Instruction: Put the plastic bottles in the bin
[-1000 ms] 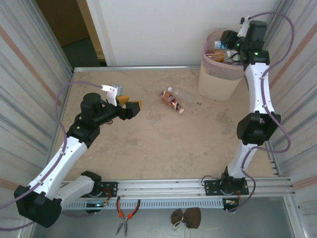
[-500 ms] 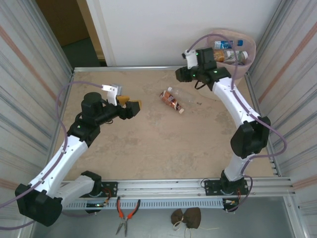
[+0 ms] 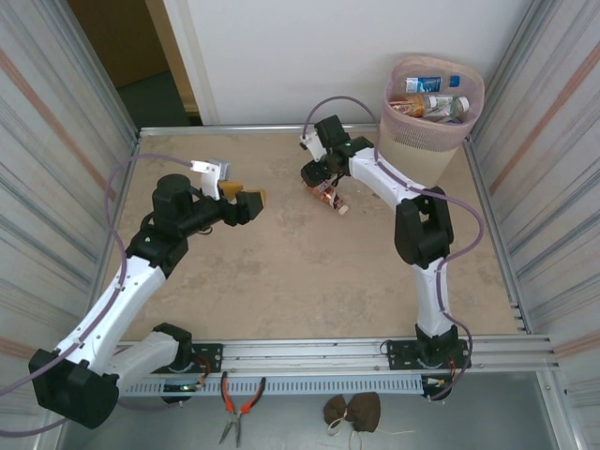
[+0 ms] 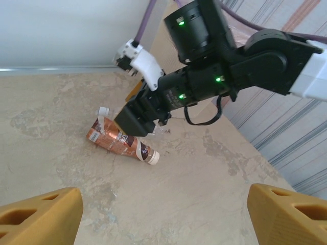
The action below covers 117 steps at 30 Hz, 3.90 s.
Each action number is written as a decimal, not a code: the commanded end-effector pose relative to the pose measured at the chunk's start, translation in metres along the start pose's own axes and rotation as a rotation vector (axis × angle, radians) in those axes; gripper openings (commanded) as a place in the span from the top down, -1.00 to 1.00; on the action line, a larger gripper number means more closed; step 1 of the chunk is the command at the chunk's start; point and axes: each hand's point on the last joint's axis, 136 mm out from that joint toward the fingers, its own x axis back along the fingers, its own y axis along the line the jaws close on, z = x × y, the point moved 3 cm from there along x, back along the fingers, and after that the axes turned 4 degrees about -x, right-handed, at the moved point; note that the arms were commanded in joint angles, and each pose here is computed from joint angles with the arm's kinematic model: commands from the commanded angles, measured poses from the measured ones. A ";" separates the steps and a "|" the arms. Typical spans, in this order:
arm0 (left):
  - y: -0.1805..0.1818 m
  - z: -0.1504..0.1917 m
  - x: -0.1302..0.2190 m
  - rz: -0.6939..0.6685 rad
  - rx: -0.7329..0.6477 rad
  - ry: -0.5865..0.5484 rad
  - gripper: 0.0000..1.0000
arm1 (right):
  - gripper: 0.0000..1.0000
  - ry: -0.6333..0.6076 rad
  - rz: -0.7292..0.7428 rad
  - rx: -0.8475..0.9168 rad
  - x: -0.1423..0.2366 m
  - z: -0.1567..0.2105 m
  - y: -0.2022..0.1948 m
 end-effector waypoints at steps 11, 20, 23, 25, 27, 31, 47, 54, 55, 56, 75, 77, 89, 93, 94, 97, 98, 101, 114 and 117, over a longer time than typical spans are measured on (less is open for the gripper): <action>0.000 -0.006 0.011 -0.012 0.008 -0.016 -0.68 | -0.45 0.095 0.054 0.108 -0.050 0.007 0.011; 0.001 -0.005 0.011 -0.012 0.012 -0.017 -0.68 | -0.41 0.176 0.068 0.138 -0.076 0.031 0.014; 0.001 -0.004 0.011 -0.013 0.014 -0.017 -0.68 | -0.36 0.196 0.067 0.141 -0.081 0.037 0.016; 0.000 -0.006 0.012 -0.012 0.014 -0.022 -0.68 | -0.31 0.202 0.061 0.143 -0.082 0.039 0.018; 0.001 -0.005 0.012 -0.014 0.013 -0.022 -0.69 | -0.25 0.205 0.061 0.144 -0.081 0.039 0.019; 0.001 -0.005 0.013 -0.016 0.015 -0.022 -0.69 | -0.12 0.184 0.055 0.136 -0.071 0.032 0.021; 0.001 -0.005 0.010 0.000 0.019 -0.031 -0.68 | 0.02 -0.030 -0.070 0.019 0.035 -0.029 0.028; 0.001 -0.004 0.007 0.012 0.027 -0.039 -0.68 | 0.03 -0.181 -0.134 -0.041 0.111 -0.058 0.016; 0.001 -0.004 0.007 0.013 0.027 -0.041 -0.68 | 0.03 -0.201 -0.135 -0.046 0.121 -0.060 0.013; 0.001 -0.005 0.007 0.015 0.028 -0.041 -0.68 | 0.03 -0.226 -0.135 -0.053 0.133 -0.064 0.008; 0.000 -0.001 0.007 0.021 0.026 -0.043 -0.68 | 0.09 -0.794 0.040 -0.404 0.335 -0.077 -0.191; 0.001 -0.001 0.007 0.017 0.024 -0.043 -0.69 | 0.10 -0.846 0.060 -0.464 0.348 -0.072 -0.217; 0.005 0.000 0.007 0.008 0.022 -0.037 -0.69 | 0.18 -0.894 0.198 -0.652 0.324 -0.051 -0.327; 0.007 0.000 0.008 0.003 0.026 -0.036 -0.69 | 0.20 -0.834 0.233 -0.673 0.297 -0.040 -0.342; 0.008 0.001 0.008 0.000 0.028 -0.035 -0.69 | 0.21 -0.812 0.236 -0.678 0.289 -0.037 -0.344; 0.010 0.001 0.009 -0.005 0.030 -0.036 -0.69 | 0.23 -0.754 0.248 -0.690 0.267 -0.023 -0.346; 0.011 0.001 0.009 -0.004 0.030 -0.036 -0.69 | 0.23 -0.734 0.257 -0.694 0.260 -0.017 -0.345; 0.012 0.001 0.009 -0.004 0.034 -0.037 -0.69 | 0.23 -0.673 0.282 -0.713 0.242 0.001 -0.344; 0.010 -0.001 0.009 0.012 0.039 -0.040 -0.69 | -0.20 -0.601 0.333 -0.729 0.238 0.022 -0.338; 0.011 -0.001 0.010 0.010 0.038 -0.043 -0.69 | -0.29 -0.634 0.350 -0.712 0.260 0.011 -0.336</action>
